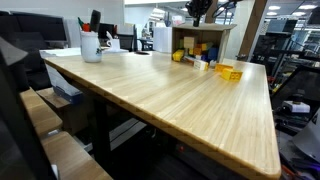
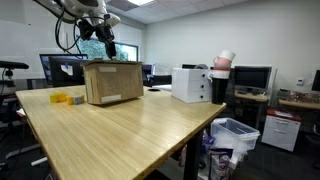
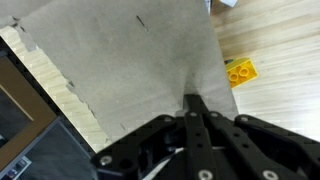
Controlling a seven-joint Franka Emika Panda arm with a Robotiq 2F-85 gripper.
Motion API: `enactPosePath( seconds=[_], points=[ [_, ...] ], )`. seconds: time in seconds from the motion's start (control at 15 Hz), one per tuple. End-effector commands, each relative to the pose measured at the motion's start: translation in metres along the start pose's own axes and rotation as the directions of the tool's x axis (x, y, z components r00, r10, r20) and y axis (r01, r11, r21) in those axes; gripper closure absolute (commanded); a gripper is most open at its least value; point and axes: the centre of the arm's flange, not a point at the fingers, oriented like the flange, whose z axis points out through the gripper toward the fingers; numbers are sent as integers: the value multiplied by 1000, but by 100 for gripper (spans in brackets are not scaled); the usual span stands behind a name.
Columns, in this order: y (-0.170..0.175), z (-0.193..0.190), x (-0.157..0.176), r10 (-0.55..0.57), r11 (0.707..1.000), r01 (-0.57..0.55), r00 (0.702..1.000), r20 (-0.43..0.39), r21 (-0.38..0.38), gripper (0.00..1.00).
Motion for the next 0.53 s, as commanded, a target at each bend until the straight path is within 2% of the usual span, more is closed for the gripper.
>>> enactPosePath(
  seconds=[0.0, 0.47],
  points=[
    [-18, 28, -14, 7, 1000, -6, 999, 36, -13, 100],
    [-24, 28, -20, -8, 1000, 9, 999, 37, -14, 100]
  ],
)
